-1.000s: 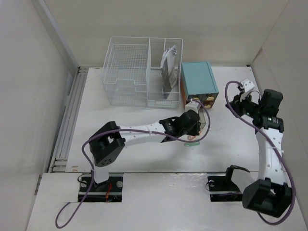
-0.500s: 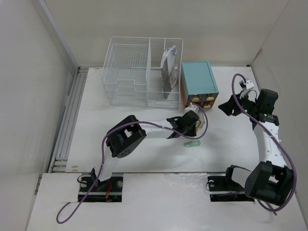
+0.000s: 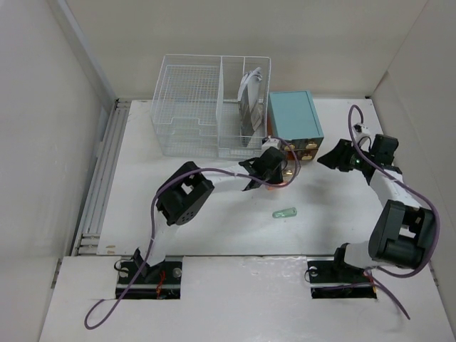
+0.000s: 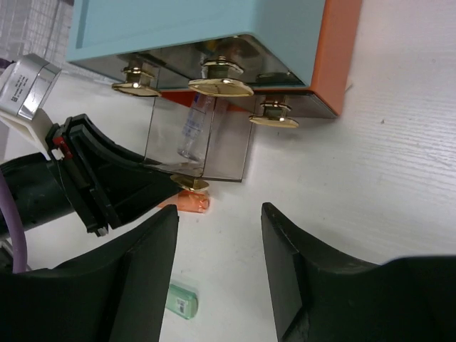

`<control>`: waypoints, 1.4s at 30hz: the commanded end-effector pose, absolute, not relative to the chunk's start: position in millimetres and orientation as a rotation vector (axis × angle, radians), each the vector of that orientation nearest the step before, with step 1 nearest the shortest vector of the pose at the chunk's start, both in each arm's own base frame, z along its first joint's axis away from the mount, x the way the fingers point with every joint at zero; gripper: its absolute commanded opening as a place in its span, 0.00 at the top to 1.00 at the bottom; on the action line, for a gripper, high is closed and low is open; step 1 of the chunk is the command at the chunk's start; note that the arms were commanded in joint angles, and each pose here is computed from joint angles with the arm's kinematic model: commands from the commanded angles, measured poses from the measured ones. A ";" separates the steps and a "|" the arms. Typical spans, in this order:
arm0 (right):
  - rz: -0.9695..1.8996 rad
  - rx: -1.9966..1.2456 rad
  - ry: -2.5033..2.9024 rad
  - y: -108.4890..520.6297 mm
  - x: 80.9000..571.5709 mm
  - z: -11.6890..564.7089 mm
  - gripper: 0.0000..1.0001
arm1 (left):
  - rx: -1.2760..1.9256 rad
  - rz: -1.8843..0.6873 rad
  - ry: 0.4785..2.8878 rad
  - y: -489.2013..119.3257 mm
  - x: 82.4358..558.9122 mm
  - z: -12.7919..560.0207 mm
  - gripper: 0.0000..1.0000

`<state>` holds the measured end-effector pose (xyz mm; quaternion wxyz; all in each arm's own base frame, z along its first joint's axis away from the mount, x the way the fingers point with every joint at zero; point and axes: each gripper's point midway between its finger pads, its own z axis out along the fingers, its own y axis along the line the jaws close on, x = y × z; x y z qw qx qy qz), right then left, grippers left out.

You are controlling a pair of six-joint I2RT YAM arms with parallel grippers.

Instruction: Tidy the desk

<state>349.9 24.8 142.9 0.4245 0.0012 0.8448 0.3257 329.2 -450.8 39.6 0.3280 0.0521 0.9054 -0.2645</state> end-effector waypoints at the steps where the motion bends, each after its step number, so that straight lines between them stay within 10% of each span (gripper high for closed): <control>1: 0.822 0.056 2.042 20.5 365.3 150.9 0.44 | 0.119 -0.749 2.299 -461.9 349.7 63.4 0.85; 28: 0.908 0.312 2.129 59.7 420.1 87.2 0.35 | 0.001 -0.827 2.229 -453.6 415.1 84.8 0.81; 36: 0.891 0.361 2.075 59.8 438.0 85.2 0.35 | 0.057 -0.876 2.260 -448.1 380.5 75.5 0.81; 42: 0.886 0.415 2.054 59.7 442.3 80.4 0.35 | 0.143 -0.863 2.233 -446.2 336.0 91.7 0.63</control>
